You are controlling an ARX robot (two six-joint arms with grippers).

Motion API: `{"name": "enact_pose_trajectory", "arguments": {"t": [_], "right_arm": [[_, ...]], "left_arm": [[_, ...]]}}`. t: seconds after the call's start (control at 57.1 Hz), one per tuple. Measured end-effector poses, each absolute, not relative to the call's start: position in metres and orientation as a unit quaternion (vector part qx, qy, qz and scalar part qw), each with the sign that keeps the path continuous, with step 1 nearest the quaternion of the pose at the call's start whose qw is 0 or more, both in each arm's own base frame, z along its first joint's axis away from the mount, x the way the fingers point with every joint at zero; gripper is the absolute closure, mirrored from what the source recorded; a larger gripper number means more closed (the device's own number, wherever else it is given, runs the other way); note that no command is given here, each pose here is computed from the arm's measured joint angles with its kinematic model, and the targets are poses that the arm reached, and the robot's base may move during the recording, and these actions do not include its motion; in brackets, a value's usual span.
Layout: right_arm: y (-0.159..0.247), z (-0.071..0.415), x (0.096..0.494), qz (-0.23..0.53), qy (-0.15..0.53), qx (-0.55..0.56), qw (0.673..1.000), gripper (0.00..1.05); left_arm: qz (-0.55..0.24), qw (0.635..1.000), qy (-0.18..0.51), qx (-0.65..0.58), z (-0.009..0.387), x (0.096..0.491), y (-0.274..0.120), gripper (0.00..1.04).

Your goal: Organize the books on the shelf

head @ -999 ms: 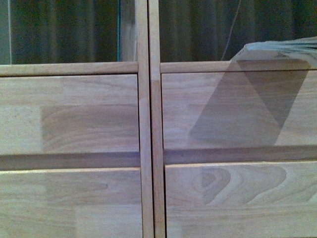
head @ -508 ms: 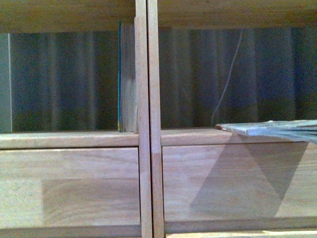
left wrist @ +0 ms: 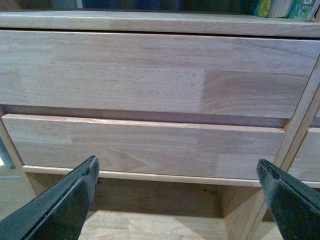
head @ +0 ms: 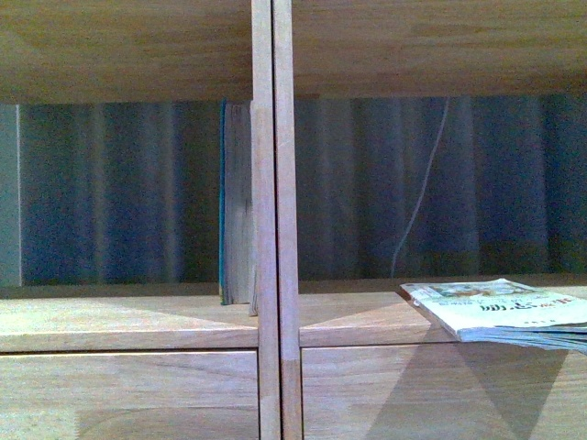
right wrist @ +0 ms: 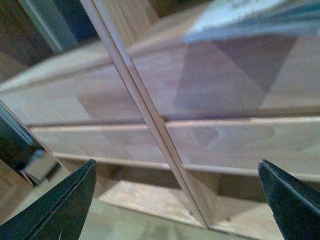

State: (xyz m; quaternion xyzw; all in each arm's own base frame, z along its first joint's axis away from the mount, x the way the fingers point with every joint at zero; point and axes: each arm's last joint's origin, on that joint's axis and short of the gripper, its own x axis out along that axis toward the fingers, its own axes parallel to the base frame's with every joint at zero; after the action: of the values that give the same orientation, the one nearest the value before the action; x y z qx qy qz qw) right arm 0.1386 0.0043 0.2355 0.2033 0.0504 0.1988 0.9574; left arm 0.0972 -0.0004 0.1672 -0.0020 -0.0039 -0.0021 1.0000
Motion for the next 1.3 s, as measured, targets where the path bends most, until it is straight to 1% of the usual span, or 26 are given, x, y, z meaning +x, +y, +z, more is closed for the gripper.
{"name": "enact_pose_trajectory", "arguments": {"t": [0.14, 0.315, 0.421, 0.596, 0.718, 0.841, 1.297], "right_arm": [[0.020, 0.263, 0.176, 0.211, 0.043, 0.303, 0.928, 0.07], [0.037, 0.263, 0.218, 0.181, 0.069, 0.417, 0.888, 0.07], [0.044, 0.261, 0.232, 0.167, 0.073, 0.469, 0.865, 0.07], [0.054, 0.263, 0.249, 0.151, 0.062, 0.512, 0.843, 0.07], [0.056, 0.253, 0.260, 0.122, 0.061, 0.543, 0.829, 0.07], [0.056, 0.249, 0.265, 0.113, 0.049, 0.557, 0.822, 0.07], [0.042, 0.243, 0.289, 0.067, -0.016, 0.628, 0.775, 0.07]], "left_arm": [[-0.002, 1.000, -0.004, -0.002, 0.167, 0.097, 0.000, 0.07], [-0.002, 1.000, -0.004, -0.002, 0.167, 0.097, 0.000, 0.07], [-0.002, 1.000, -0.004, -0.002, 0.167, 0.097, 0.000, 0.07], [-0.002, 1.000, -0.004, -0.002, 0.167, 0.097, 0.000, 0.07], [-0.002, 1.000, -0.004, -0.002, 0.167, 0.097, 0.000, 0.07], [-0.002, 1.000, -0.004, -0.002, 0.167, 0.097, 0.000, 0.07], [-0.002, 1.000, -0.004, -0.002, 0.167, 0.097, 0.000, 0.07]]}}
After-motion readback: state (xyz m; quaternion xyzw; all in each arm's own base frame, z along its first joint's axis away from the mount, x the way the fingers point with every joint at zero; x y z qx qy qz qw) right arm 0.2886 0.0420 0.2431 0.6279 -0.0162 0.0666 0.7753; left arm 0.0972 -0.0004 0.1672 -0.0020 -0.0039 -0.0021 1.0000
